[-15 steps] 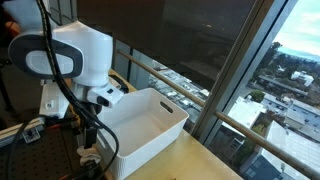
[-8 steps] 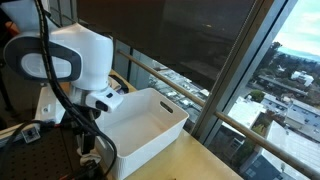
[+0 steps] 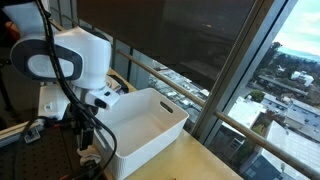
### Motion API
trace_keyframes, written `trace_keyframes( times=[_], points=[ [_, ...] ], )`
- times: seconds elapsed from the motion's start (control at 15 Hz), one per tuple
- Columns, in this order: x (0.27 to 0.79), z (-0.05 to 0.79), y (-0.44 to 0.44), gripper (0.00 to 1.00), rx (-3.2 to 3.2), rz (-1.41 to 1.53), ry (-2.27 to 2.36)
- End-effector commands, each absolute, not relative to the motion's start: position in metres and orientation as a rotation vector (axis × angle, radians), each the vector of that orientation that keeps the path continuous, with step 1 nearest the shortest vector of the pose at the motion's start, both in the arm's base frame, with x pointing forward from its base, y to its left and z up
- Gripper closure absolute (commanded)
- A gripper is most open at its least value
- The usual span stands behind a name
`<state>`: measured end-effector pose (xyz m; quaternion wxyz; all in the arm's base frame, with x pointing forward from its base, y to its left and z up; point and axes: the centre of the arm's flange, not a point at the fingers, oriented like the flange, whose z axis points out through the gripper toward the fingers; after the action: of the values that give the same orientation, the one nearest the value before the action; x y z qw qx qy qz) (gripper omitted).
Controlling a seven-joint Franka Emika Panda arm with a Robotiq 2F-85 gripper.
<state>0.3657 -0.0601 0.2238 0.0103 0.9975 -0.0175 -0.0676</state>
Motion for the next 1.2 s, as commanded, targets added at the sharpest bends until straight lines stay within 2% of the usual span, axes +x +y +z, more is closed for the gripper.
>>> trace_keyframes(
  times=[0.0,0.47,1.13],
  points=[
    [0.297,0.207,-0.029,0.0,3.126,-0.225,-0.049],
    [0.31,0.178,0.007,0.0,3.164,-0.19,-0.033],
    [0.313,0.139,0.006,0.0,3.142,-0.029,0.021]
  ],
)
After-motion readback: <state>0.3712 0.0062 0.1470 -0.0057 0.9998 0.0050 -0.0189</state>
